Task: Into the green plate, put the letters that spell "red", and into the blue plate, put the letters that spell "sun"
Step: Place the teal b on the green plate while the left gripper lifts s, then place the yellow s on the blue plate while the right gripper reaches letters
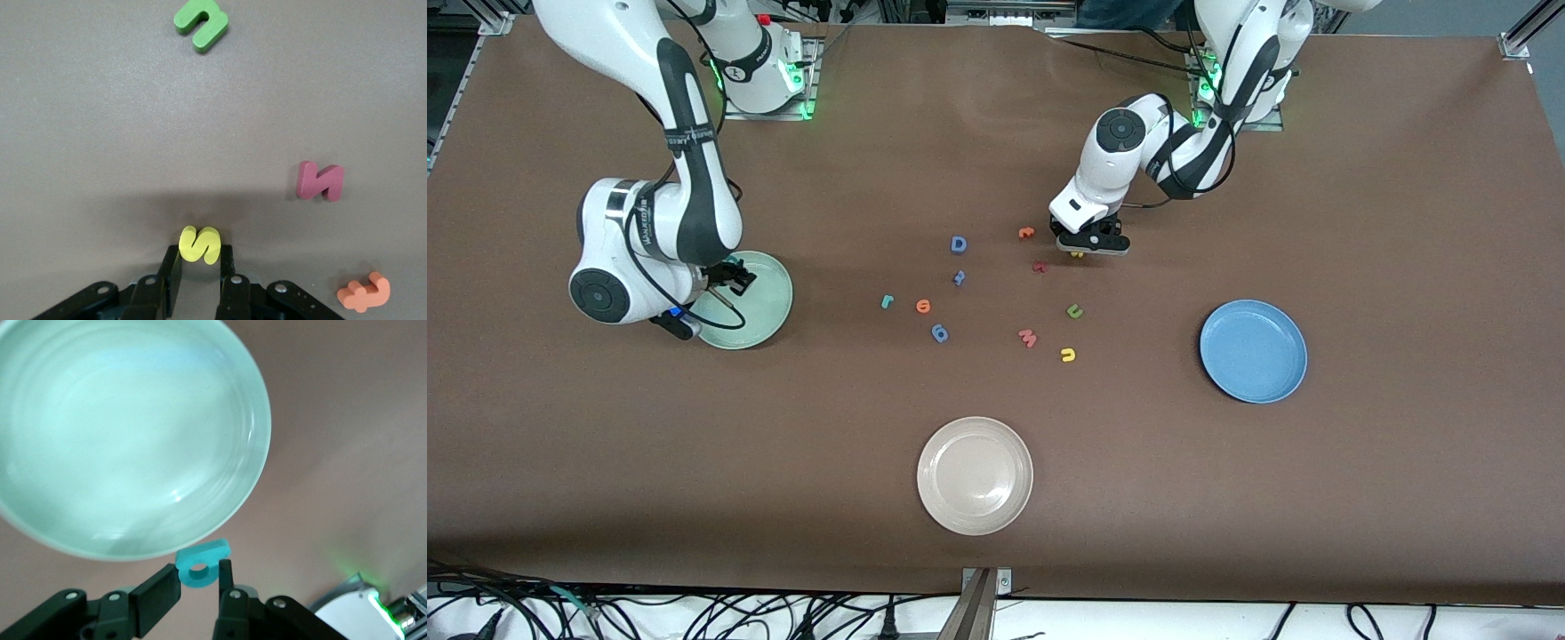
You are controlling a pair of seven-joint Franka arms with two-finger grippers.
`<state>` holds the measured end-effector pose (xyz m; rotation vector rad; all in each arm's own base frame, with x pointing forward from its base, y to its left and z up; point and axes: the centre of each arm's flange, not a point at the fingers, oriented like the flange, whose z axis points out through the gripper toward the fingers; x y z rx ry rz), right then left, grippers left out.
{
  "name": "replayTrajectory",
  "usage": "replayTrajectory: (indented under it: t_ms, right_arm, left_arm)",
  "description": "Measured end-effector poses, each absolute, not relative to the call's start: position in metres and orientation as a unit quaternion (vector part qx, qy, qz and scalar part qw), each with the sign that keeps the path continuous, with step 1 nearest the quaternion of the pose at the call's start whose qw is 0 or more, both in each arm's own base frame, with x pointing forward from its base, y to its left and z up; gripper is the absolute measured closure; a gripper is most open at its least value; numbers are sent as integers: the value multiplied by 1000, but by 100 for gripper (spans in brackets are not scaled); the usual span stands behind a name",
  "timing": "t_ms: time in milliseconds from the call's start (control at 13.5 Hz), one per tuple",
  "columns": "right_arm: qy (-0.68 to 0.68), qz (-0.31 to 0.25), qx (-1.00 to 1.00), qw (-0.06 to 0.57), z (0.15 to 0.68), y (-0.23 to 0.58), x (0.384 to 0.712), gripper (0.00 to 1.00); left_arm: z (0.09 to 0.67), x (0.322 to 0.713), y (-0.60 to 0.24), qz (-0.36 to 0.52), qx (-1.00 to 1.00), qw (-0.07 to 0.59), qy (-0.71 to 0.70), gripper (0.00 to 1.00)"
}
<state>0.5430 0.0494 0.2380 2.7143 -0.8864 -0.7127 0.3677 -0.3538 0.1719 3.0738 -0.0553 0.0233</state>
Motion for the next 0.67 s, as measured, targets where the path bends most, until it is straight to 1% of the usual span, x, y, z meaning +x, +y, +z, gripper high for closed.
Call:
replayTrajectory:
  t_ms: [223, 669]
  right_arm:
    - [-300, -234, 919, 106, 208, 40, 528, 70]
    - [-296, -240, 917, 119, 186, 34, 518, 70]
  left_arm:
    - [172, 369, -355, 8, 999, 35, -18, 74]
    - [172, 369, -355, 8, 999, 35, -18, 74]
